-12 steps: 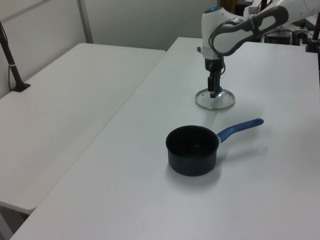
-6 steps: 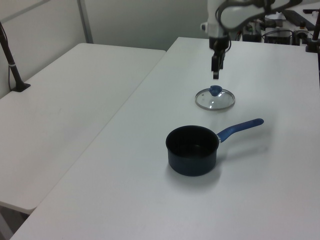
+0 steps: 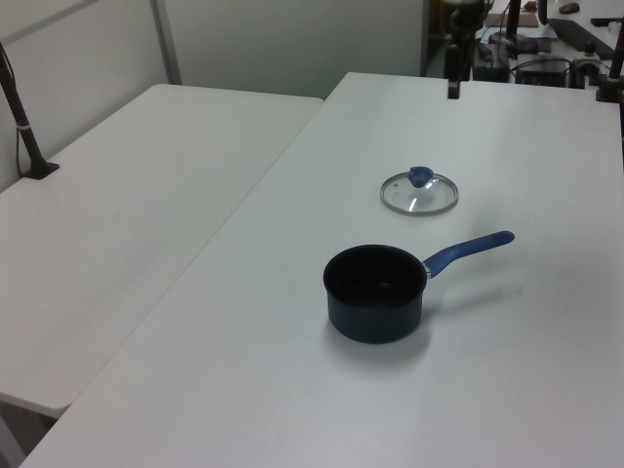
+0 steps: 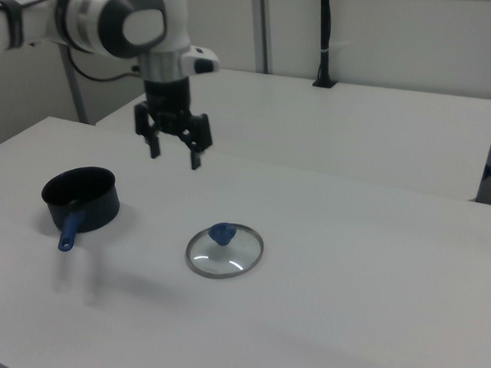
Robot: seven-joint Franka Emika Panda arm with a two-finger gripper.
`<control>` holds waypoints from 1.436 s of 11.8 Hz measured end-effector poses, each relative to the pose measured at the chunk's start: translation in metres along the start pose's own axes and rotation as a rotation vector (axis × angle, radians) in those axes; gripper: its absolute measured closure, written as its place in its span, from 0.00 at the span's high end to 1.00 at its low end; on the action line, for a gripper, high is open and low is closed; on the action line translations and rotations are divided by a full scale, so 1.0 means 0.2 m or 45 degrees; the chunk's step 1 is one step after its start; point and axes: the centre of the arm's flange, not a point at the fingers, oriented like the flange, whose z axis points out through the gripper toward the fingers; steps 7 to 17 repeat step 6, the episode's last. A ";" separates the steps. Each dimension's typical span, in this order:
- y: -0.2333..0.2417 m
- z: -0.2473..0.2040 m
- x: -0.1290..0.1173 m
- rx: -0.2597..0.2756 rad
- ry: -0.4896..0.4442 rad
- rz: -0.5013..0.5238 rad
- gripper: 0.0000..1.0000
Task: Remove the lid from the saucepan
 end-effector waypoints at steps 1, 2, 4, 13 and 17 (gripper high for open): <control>-0.06 -0.05 -0.05 0.005 -0.022 -0.015 1.00; -0.11 -0.08 -0.07 0.005 -0.038 -0.027 1.00; -0.12 -0.10 -0.09 -0.024 -0.040 -0.001 1.00; -0.10 -0.12 -0.10 -0.044 -0.029 0.097 1.00; -0.10 -0.12 -0.10 -0.044 -0.029 0.097 1.00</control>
